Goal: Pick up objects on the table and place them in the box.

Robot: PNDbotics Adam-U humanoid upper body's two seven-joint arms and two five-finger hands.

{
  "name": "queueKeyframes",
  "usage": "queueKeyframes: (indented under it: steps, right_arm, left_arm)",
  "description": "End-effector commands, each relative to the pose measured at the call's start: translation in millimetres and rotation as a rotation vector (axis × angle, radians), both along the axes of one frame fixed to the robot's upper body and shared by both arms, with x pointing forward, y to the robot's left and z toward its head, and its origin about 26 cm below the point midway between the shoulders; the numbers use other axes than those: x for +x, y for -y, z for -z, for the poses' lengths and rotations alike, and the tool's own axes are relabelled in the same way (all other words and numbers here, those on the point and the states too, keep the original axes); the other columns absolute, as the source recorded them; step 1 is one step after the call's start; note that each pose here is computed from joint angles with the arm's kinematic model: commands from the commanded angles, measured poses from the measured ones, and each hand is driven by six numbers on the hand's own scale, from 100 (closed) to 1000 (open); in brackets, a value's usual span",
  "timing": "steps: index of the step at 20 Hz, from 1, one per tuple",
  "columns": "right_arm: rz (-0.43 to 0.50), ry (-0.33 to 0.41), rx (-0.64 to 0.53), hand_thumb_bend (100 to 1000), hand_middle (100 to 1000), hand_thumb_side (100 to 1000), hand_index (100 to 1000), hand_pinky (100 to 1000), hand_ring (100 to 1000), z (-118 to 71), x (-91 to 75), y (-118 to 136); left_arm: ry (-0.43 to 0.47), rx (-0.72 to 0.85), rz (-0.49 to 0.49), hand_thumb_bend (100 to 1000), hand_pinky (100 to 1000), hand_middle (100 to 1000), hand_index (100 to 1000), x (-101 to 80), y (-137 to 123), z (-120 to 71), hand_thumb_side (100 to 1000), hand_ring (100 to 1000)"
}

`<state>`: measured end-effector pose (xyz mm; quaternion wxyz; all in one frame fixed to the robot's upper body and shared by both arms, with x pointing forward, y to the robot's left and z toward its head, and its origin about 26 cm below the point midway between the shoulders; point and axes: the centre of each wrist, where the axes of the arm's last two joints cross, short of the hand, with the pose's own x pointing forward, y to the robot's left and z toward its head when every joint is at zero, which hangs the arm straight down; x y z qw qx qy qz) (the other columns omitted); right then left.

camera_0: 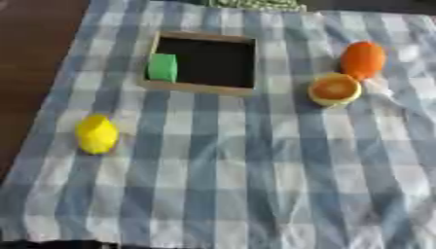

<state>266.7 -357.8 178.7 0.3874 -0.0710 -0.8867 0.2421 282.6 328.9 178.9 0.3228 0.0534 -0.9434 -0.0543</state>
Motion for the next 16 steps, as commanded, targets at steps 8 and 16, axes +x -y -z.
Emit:
queueKeyframes:
  steps: [8,16]
  right_arm:
    - [0.049,0.109,-0.283,100,508,470,889,962,1000,-49.7,-0.2,15]
    - [0.182,0.136,-0.707,100,646,243,902,932,1000,-87.8,27.5,62]
  left_arm:
    - [0.025,0.015,0.007,100,746,671,829,-2.4,0,-7.9,595,820]
    - [0.018,0.021,0.022,100,746,671,829,-1.6,2,-8.0,594,821]
